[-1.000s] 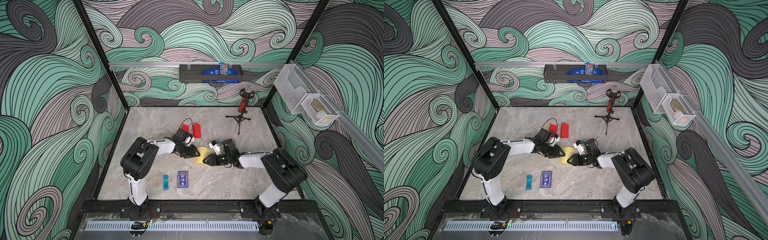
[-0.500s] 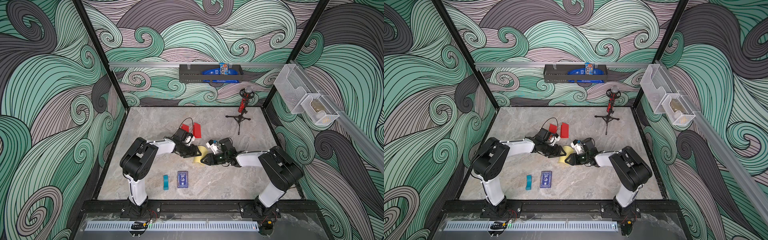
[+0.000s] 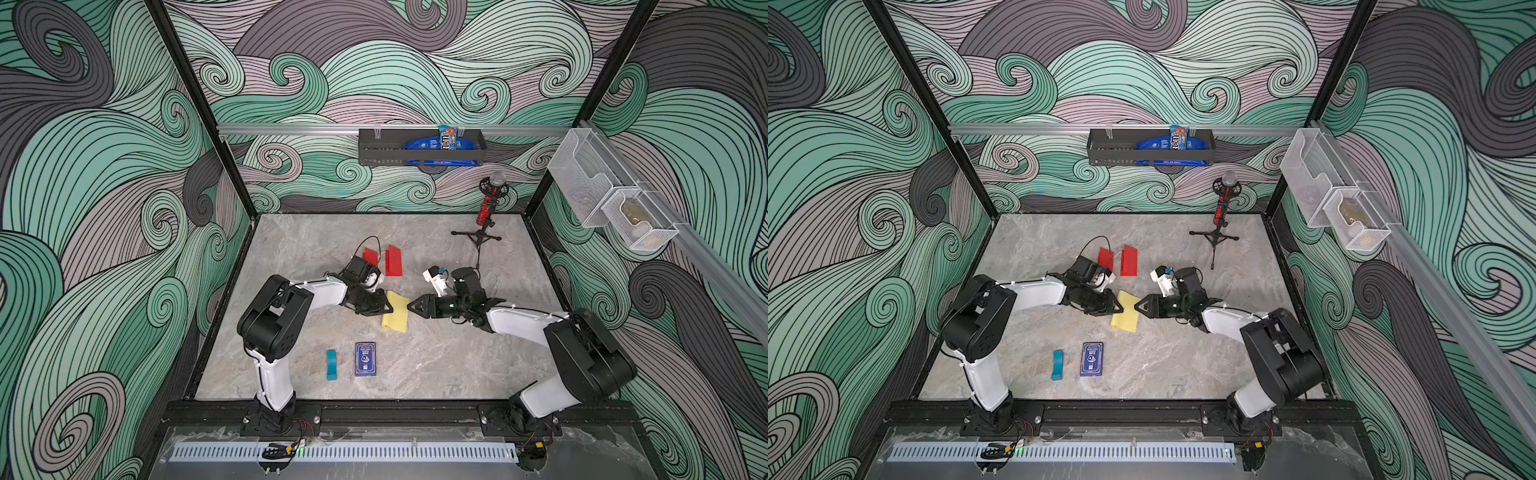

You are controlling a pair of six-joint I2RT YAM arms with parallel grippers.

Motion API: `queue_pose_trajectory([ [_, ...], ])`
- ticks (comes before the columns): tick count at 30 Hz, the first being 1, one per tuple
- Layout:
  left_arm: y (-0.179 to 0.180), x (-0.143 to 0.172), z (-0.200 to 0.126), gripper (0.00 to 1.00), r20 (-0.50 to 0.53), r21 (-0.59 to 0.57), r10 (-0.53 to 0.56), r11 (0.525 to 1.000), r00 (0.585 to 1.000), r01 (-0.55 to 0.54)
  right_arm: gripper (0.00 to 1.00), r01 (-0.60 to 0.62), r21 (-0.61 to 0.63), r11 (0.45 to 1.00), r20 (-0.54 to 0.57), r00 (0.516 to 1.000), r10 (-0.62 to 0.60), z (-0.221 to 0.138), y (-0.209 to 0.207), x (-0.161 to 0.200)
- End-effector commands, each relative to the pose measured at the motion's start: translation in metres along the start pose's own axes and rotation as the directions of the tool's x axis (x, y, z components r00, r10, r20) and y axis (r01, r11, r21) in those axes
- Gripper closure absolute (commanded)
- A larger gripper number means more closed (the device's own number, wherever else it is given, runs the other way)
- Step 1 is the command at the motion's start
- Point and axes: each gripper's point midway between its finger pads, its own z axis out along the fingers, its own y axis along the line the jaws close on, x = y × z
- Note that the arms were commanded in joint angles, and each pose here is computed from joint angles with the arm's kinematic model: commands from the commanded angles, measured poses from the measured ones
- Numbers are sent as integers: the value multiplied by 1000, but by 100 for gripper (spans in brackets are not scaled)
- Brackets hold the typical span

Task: Fold the square paper along the opposite sides
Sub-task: Pick up the paper from the center of the board.

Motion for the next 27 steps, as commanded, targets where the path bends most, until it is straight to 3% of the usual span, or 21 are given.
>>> queue_pose_trajectory([
  [1, -41, -14, -37, 72, 60, 148, 25, 988, 998, -34, 46, -21, -82, 996, 18, 1000, 23, -15, 19, -14],
  [8, -75, -22, -86, 72, 145, 379, 0, 924, 989, -56, 32, -69, -318, 945, 49, 995, 89, -42, 51, -30],
  [13, -85, -19, -95, 72, 155, 442, -12, 895, 988, -59, 30, -78, -457, 886, 62, 991, 120, -49, 73, -42],
  [27, -96, -20, -106, 72, 179, 482, -14, 873, 984, -75, 34, -125, -441, 889, 1, 990, 140, -19, 68, -40],
])
